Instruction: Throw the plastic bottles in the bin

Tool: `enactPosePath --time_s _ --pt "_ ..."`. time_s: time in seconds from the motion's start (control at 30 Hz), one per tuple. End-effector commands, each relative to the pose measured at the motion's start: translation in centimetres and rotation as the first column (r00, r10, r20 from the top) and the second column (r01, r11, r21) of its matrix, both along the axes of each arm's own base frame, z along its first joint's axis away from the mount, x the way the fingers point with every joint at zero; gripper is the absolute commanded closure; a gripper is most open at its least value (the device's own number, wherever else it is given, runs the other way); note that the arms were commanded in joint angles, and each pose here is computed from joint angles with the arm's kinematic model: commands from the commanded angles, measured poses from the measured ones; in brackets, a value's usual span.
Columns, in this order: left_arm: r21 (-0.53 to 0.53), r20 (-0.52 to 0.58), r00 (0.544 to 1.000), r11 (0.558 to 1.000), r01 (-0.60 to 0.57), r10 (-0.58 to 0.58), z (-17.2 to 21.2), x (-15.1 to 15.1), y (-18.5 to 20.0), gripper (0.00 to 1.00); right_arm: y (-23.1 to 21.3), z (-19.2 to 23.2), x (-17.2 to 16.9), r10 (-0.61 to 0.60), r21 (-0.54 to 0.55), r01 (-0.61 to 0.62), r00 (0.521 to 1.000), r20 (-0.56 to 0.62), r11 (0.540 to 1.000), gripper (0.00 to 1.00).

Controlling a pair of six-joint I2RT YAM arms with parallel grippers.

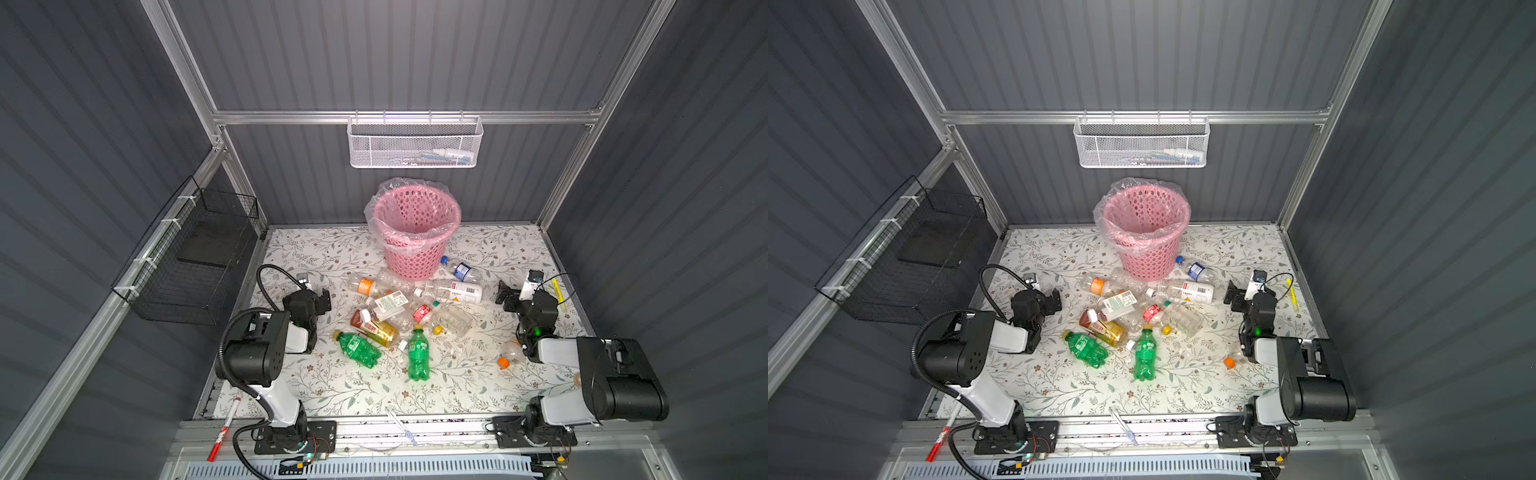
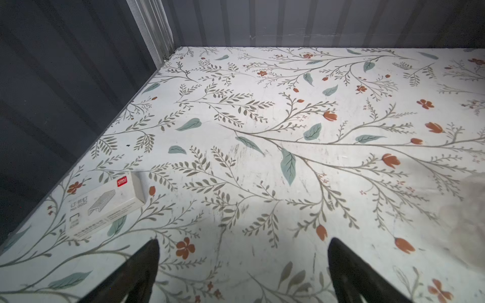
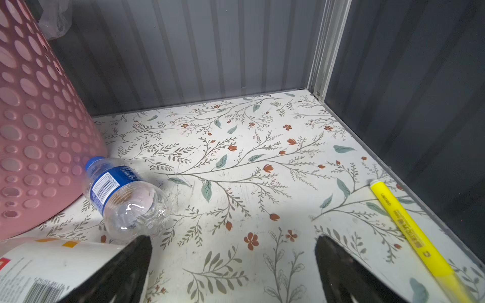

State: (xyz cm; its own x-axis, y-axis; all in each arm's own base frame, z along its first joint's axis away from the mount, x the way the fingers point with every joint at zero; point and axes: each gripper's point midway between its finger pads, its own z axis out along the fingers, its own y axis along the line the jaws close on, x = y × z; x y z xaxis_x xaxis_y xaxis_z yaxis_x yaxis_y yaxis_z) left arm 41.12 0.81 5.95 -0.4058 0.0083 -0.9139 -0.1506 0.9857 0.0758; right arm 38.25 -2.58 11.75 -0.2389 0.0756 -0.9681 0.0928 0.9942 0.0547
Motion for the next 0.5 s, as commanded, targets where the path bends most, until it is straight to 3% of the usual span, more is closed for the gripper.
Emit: enactPosePath --time_s 0.0,0.47 --pt "0.02 0.017 1.0 1.0 -0.005 0.005 0.68 0.34 0.15 0.0 0.15 0.3 0.45 0.014 0.0 -0.014 1.0 0.006 1.0 0.01" --pt "0.02 0.017 1.0 1.0 -0.004 0.004 0.66 0.34 0.13 0.0 0.05 0.22 0.43 0.018 0.011 -0.018 1.0 0.004 1.0 0.01"
